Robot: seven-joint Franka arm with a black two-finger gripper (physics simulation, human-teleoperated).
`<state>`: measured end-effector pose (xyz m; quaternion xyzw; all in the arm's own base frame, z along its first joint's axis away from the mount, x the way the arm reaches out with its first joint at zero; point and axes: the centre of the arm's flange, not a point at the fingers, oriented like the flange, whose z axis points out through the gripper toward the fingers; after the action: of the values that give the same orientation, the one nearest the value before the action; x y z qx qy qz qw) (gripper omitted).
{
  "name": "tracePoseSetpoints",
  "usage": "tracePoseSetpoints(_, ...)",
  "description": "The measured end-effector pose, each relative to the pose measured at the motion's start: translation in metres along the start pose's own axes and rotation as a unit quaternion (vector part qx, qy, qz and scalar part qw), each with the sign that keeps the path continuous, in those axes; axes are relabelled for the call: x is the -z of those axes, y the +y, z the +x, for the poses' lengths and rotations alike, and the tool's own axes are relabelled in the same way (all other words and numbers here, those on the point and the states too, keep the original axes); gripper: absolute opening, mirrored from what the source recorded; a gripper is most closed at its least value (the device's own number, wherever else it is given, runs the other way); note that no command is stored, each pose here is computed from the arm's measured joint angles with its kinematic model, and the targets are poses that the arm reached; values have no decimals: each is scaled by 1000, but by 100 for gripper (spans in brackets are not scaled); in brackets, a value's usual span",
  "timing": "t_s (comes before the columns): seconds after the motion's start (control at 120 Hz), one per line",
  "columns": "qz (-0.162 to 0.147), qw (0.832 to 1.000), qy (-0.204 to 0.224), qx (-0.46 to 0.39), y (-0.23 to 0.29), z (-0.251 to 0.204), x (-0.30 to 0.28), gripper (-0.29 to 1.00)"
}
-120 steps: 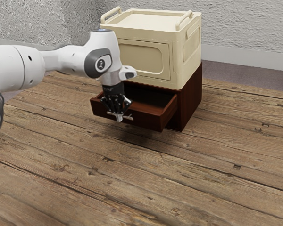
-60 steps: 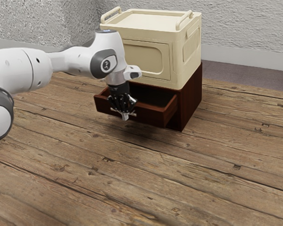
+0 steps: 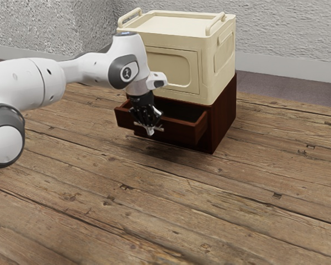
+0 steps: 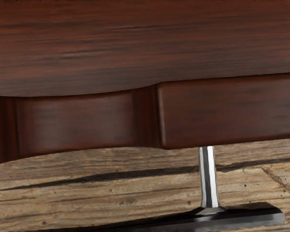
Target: Push the drawer handle with one arm to close the drawer
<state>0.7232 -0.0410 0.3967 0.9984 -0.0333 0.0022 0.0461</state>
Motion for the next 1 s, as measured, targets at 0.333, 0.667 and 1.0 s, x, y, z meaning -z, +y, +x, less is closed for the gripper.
tracePoseSetpoints(0.333,-2,1000,8,-7,-3,10,-2,-8)
tracePoseSetpoints(0.667,8,1000,20,-10,-4,20,-4,-9)
tracePoseSetpoints(1.0,16,999,36,-13,-5,27,-6,-8)
